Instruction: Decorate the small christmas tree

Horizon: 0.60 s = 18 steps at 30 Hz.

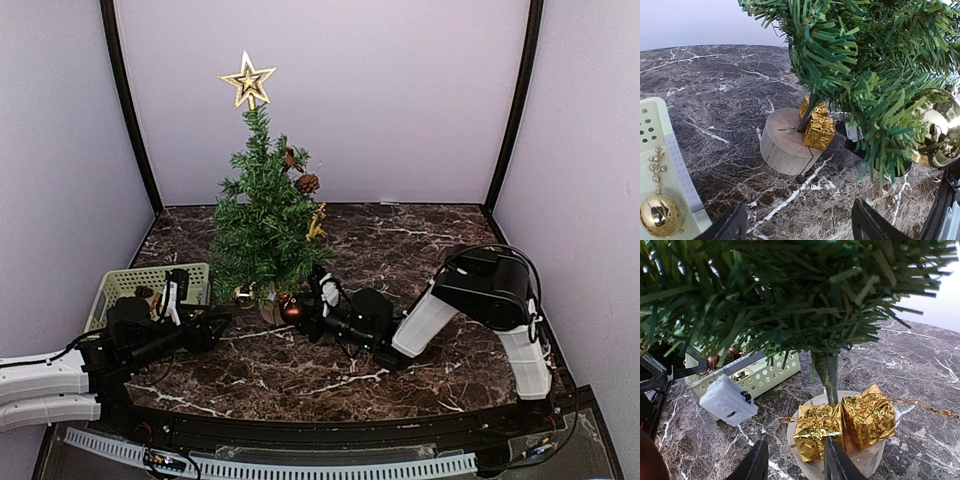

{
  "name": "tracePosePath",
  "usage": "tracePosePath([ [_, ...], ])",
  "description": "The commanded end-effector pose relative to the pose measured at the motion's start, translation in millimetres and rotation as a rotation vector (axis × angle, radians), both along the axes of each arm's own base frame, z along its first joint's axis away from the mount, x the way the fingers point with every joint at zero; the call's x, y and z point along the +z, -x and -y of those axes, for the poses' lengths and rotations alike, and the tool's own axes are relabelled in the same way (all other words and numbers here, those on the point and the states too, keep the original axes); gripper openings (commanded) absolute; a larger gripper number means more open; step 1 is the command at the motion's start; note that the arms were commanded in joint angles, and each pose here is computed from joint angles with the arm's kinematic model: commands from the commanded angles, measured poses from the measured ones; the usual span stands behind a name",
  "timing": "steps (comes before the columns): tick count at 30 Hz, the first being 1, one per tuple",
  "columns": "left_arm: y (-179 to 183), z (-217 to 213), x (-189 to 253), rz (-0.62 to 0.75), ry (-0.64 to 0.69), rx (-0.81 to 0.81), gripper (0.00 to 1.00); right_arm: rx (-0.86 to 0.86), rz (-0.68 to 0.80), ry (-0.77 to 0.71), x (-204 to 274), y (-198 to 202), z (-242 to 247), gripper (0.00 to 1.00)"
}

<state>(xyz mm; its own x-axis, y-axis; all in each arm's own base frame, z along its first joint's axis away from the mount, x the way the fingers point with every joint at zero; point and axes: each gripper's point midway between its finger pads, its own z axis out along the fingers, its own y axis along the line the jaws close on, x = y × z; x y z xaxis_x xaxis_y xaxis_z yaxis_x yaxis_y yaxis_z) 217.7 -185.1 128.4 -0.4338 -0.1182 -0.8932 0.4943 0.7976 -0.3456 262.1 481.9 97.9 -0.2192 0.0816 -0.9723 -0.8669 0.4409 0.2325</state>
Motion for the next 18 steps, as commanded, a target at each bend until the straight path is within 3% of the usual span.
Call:
tracePosePath([
  [1, -2.5, -1.3, 5.6, 0.008, 0.011, 0.013, 0.74, 0.006, 0.065, -0.032, 11.0, -0.4, -2.7, 0.38],
  [18, -1.7, 1.4, 7.3, 0.003, 0.021, -0.002, 0.75, 0.079, 0.236, -0.015, 25.4, 13.2, -18.8, 0.43],
])
